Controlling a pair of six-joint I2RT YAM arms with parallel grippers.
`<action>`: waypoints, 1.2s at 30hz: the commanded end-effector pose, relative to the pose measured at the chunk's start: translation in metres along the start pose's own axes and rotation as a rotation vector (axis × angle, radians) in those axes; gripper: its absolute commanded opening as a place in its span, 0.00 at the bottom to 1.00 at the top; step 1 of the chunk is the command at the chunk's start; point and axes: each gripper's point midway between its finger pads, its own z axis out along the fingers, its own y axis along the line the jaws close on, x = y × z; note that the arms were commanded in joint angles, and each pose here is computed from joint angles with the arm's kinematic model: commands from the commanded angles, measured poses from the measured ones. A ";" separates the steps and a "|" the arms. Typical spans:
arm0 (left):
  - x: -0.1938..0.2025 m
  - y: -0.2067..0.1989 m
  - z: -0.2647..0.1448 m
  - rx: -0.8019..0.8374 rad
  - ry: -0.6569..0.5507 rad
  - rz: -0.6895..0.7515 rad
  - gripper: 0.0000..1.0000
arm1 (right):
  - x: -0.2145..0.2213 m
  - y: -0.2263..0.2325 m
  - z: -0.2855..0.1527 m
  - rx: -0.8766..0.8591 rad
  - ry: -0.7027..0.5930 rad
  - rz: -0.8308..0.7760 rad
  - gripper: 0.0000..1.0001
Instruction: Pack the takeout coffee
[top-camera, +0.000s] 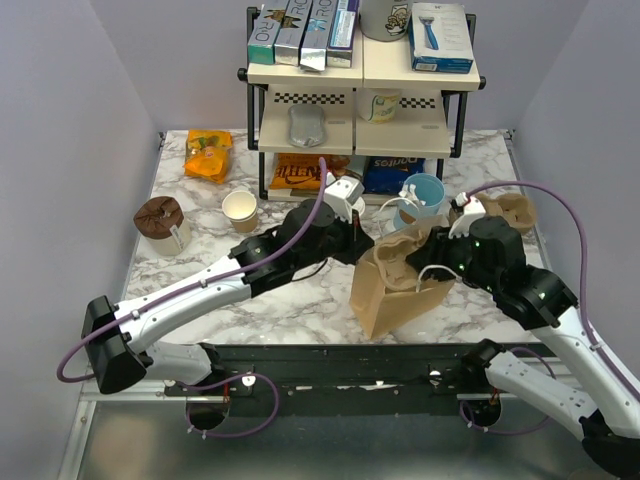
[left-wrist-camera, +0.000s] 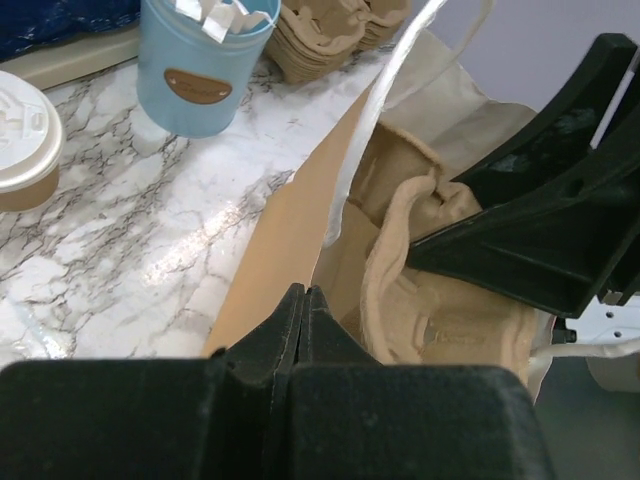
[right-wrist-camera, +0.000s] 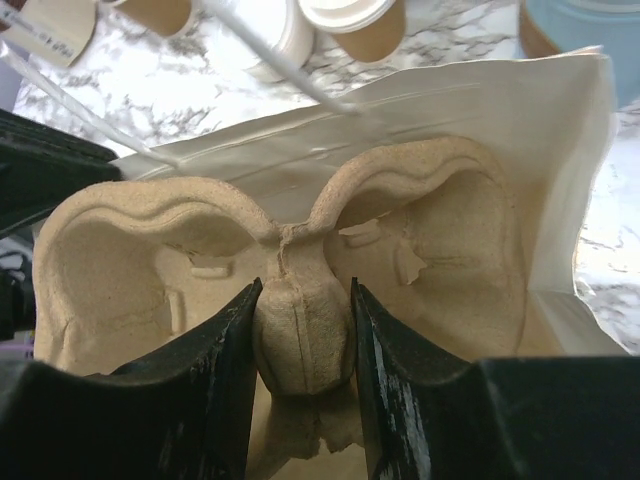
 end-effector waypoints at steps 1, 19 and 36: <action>-0.006 0.007 -0.011 0.003 -0.028 0.014 0.00 | 0.001 -0.027 -0.003 0.151 -0.024 0.037 0.47; 0.001 -0.023 -0.027 0.294 -0.008 0.183 0.00 | 0.005 -0.052 -0.020 0.334 -0.011 0.143 0.45; -0.004 -0.024 -0.007 0.278 0.052 0.080 0.00 | 0.016 -0.031 0.010 0.155 0.086 -0.091 0.50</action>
